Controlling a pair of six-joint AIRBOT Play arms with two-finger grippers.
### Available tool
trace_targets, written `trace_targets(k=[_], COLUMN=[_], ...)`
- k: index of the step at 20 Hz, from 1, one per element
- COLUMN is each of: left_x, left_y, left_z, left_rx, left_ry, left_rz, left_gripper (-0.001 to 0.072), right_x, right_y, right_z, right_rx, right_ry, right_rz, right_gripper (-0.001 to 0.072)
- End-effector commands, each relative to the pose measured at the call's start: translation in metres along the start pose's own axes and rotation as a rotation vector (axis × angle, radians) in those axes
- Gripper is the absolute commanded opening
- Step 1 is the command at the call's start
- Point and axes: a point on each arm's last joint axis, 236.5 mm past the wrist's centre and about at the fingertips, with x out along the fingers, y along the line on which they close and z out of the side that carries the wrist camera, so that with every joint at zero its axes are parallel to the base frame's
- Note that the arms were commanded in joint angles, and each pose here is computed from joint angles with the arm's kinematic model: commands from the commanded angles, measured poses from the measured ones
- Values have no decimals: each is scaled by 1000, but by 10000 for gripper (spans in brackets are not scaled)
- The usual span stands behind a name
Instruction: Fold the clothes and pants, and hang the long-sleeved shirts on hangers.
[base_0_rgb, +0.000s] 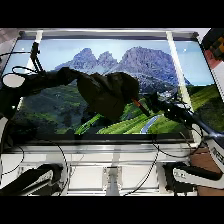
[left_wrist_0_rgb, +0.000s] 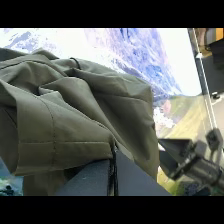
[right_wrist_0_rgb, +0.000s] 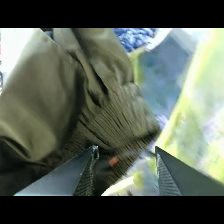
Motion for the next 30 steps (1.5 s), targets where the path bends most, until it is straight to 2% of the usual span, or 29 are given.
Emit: trace_targets(k=[1,13,16,19,21,24,26,28,30], left_x=[0,0,0,0,0,-1,-5,-11,-21], left_y=[-1,-1,-1,-1,-1,1,9,33,73], left_z=[0,0,0,0,0,1,5,6,1], left_rx=[1,1,1,1,2,14,59,105,170], left_ry=[-1,1,1,2,2,-2,-11,-3,45], left_rz=[-1,-3,-3,-3,-2,2,21,103,257], left_gripper=[10,11,11,11,11,11,10,10,10], right_x=[26,37,41,48,52,50,42,25,3], right_y=[7,-19,-15,-4,5,12,19,35,56], right_z=[-5,-16,-13,-12,-14,-5,13,37,64], right_rx=[-34,-86,-97,-139,-162,-162,-97,-93,-127], right_ry=[90,145,119,82,74,58,28,-2,-14], right_rz=[11,-57,-62,-66,-58,-43,-23,17,56], right_gripper=[395,392,320,301,38,17,15,14,15])
